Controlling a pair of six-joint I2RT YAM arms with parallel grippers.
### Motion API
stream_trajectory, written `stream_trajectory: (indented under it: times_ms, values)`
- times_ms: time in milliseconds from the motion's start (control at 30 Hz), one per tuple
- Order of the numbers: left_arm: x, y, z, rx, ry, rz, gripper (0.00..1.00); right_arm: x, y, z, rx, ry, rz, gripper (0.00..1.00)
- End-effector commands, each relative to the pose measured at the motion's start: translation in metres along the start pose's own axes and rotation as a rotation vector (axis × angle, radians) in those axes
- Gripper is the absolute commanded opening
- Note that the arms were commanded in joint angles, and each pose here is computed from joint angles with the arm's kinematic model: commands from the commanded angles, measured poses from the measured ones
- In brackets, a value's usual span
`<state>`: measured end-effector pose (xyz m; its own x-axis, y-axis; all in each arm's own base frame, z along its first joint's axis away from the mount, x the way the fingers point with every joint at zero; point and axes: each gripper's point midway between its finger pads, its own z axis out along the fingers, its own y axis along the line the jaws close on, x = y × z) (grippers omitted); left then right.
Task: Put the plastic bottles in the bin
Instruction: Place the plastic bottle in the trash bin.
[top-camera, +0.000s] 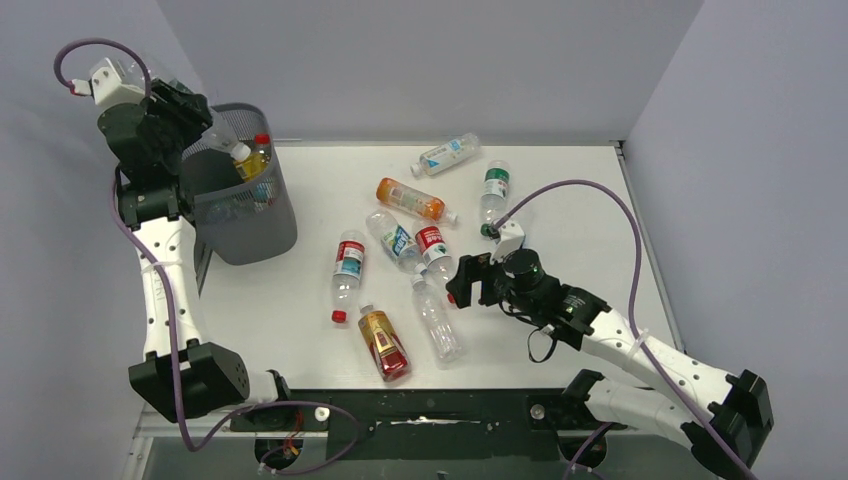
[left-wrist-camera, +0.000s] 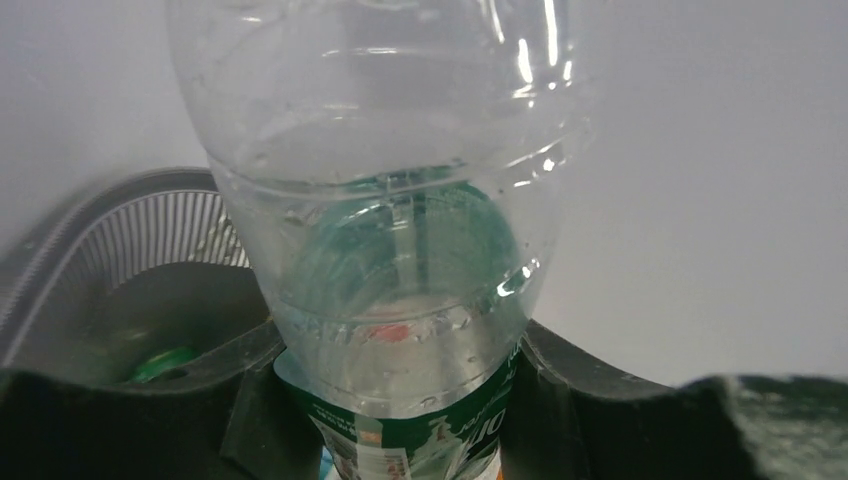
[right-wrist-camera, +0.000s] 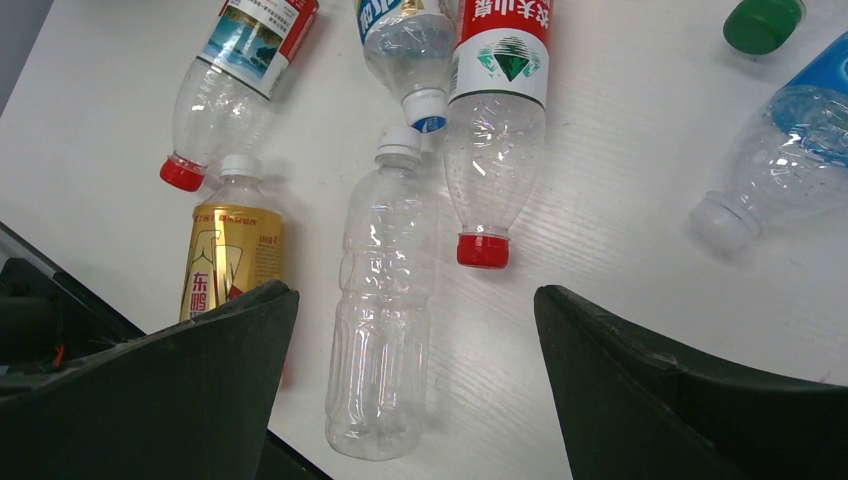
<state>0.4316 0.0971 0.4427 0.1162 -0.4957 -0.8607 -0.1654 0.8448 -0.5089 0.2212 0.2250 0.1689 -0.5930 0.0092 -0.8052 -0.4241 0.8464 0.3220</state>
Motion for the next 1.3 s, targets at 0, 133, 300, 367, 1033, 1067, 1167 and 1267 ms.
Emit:
stream_trajectory:
  times_ms: [0,133,300,367,1033,1067,1167,1267]
  values:
    - [-0.019,0.011,-0.004,-0.069,-0.051,0.089,0.54,-0.012,0.013,0.004,-0.045,-0.043,0.008,0.93]
    - [-0.008,0.021,0.001,-0.105,-0.005,0.105,0.83,-0.013,0.013,0.005,-0.042,-0.041,0.006,0.93]
    - [-0.013,0.020,-0.005,-0.113,-0.018,0.116,0.83,-0.011,0.011,0.005,-0.034,-0.036,0.008,0.93]
    - [-0.016,0.017,-0.007,-0.102,-0.023,0.117,0.84,-0.010,0.010,0.005,-0.031,-0.034,0.008,0.93]
    - [0.140,-0.206,-0.067,0.441,0.371,0.207,0.84,-0.030,-0.097,-0.003,0.376,0.013,0.160,0.98]
    - [0.153,-0.211,-0.073,0.458,0.401,0.216,0.84,-0.029,-0.106,-0.003,0.396,0.019,0.176,0.98]
    - [0.194,-0.223,-0.089,0.515,0.485,0.221,0.84,-0.026,-0.130,-0.004,0.440,0.029,0.217,0.97]
    - [0.240,-0.226,-0.108,0.548,0.581,0.235,0.84,-0.025,-0.152,-0.003,0.472,0.030,0.248,0.96]
